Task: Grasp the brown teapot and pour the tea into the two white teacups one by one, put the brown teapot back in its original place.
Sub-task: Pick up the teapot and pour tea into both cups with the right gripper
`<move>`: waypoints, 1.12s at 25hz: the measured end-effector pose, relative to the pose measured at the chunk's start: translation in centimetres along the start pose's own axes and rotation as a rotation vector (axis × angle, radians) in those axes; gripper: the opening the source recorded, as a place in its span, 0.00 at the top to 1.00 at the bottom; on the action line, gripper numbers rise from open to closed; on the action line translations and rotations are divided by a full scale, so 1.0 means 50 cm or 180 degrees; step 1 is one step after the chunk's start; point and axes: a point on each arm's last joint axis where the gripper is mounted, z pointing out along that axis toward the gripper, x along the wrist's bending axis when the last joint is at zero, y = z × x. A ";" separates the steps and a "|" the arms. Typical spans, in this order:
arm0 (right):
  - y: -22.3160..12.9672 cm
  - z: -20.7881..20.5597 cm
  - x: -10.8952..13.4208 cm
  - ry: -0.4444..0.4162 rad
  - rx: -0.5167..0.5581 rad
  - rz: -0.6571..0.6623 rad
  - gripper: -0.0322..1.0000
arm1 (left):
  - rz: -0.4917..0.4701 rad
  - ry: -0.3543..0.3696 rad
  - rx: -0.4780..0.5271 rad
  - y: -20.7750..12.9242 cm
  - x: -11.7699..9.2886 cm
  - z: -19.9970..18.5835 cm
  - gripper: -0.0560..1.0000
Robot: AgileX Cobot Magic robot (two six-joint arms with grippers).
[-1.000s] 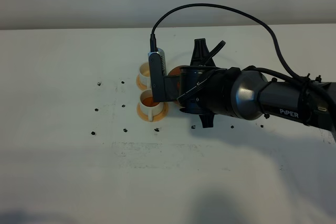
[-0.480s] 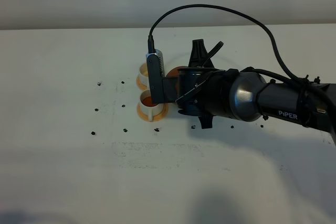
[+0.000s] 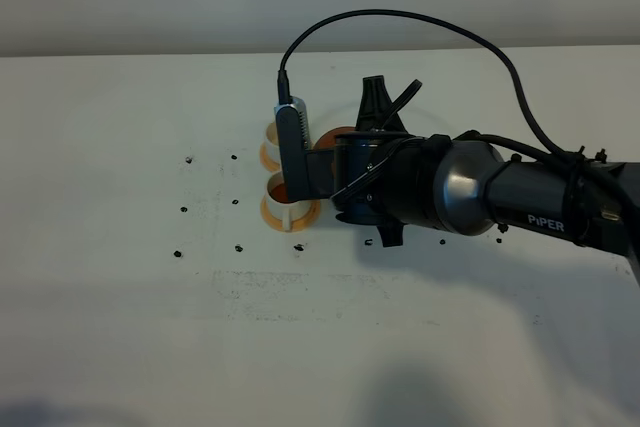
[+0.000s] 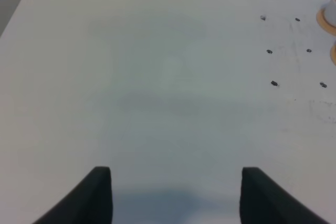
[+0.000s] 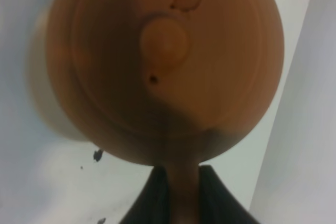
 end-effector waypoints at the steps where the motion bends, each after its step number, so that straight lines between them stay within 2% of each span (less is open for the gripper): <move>1: 0.001 0.000 0.000 -0.0004 -0.0005 -0.0005 0.85 | 0.0000 0.0000 0.0000 0.000 0.000 0.000 0.47; 28: 0.004 -0.014 -0.009 -0.0113 -0.0059 -0.0088 0.85 | 0.0000 0.0000 0.0000 0.000 0.000 0.000 0.47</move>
